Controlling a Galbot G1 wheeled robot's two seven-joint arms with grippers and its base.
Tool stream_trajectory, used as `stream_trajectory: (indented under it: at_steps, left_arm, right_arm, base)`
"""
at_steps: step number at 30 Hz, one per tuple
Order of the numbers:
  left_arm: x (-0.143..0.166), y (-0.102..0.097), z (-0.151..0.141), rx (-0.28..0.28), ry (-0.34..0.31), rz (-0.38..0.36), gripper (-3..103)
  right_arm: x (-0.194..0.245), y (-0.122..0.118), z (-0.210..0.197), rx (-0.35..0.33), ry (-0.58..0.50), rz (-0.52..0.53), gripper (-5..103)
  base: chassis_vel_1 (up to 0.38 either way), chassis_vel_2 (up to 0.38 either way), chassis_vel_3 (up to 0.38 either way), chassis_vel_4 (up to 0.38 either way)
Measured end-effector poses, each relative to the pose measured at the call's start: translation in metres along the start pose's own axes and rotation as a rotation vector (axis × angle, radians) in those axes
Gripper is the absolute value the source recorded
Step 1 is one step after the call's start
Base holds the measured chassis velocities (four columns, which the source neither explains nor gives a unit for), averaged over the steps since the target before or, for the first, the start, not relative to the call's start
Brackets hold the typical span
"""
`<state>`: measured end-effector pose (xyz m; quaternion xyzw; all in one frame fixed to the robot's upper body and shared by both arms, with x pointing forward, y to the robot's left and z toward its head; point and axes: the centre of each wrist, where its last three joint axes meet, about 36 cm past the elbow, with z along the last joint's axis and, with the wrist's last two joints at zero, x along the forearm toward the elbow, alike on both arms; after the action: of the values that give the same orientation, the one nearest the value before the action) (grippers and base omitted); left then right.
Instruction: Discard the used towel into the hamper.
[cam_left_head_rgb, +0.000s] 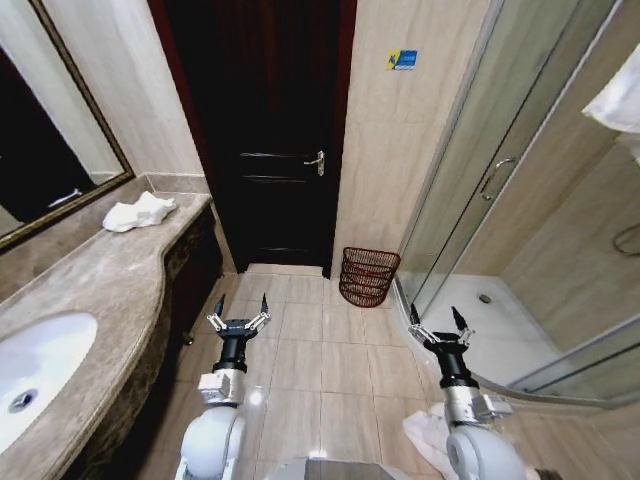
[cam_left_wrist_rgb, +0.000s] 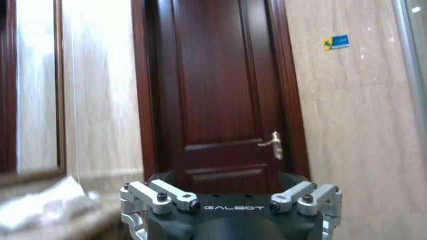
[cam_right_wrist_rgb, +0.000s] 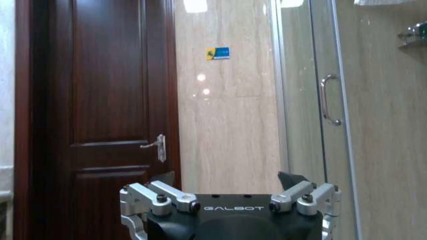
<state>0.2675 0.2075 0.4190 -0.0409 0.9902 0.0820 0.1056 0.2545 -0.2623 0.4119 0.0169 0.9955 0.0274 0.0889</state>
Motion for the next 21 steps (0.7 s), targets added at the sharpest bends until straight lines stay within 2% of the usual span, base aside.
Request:
stream_trajectory:
  at_steps: [3,6,9,10,12,13,15,16,17,18,19,21]
  left_arm:
    - [-0.006,0.006,0.004,-0.103,-0.075,0.006,100]
    - [-0.008,0.006,0.003,-0.109,-0.091,0.009,100]
    - [-0.004,0.003,0.000,-0.084,-0.079,0.022,100]
    - [0.000,0.001,-0.003,-0.070,-0.055,0.026,100]
    - [0.007,-0.002,-0.013,0.008,0.021,0.029,100]
    - [0.007,-0.002,-0.013,0.008,0.021,0.029,100]
    - [0.012,-0.003,-0.024,0.125,0.108,0.030,100]
    - [0.013,-0.003,-0.027,0.153,0.127,0.031,100]
    - [0.013,-0.003,-0.027,0.153,0.127,0.031,100]
    - [0.013,-0.002,-0.030,0.184,0.145,0.034,100]
    - [0.013,-0.001,-0.032,0.193,0.148,0.037,100]
    - [0.012,0.000,-0.032,0.195,0.147,0.037,100]
  right_arm:
    - [0.000,0.000,-0.001,-0.002,-0.003,0.005,100]
    - [0.000,0.000,-0.002,0.001,-0.004,0.002,100]
    - [0.000,0.000,-0.002,0.003,-0.004,0.000,100]
    - [0.000,0.000,-0.002,0.005,-0.003,-0.001,100]
    - [0.000,0.000,-0.001,0.012,-0.002,0.000,100]
    - [0.000,0.000,-0.001,0.012,-0.002,0.000,100]
    - [0.000,0.000,0.000,0.020,0.002,-0.001,100]
    - [0.000,0.000,0.000,0.021,0.002,-0.002,100]
    - [0.000,0.000,0.000,0.021,0.002,-0.002,100]
    - [0.000,0.000,0.000,0.022,0.003,-0.002,100]
    - [0.000,0.000,0.000,0.021,0.004,-0.002,100]
    - [-0.001,0.001,0.000,0.021,0.005,-0.003,100]
  base:
    - [-0.147,0.163,0.150,-0.165]
    - [-0.136,0.133,0.139,-0.151]
    - [-0.148,0.117,0.124,-0.146]
    - [-0.144,0.121,0.123,-0.133]
    - [-0.116,0.142,0.138,-0.111]
    - [-0.109,0.138,0.138,-0.111]
    - [-0.111,0.136,0.148,-0.118]
    - [-0.114,0.118,0.101,-0.125]
    - [-0.114,0.118,0.101,-0.125]
    - [-0.113,0.118,0.080,-0.099]
    - [-0.078,0.065,0.080,-0.057]
    - [-0.078,0.037,0.049,-0.057]
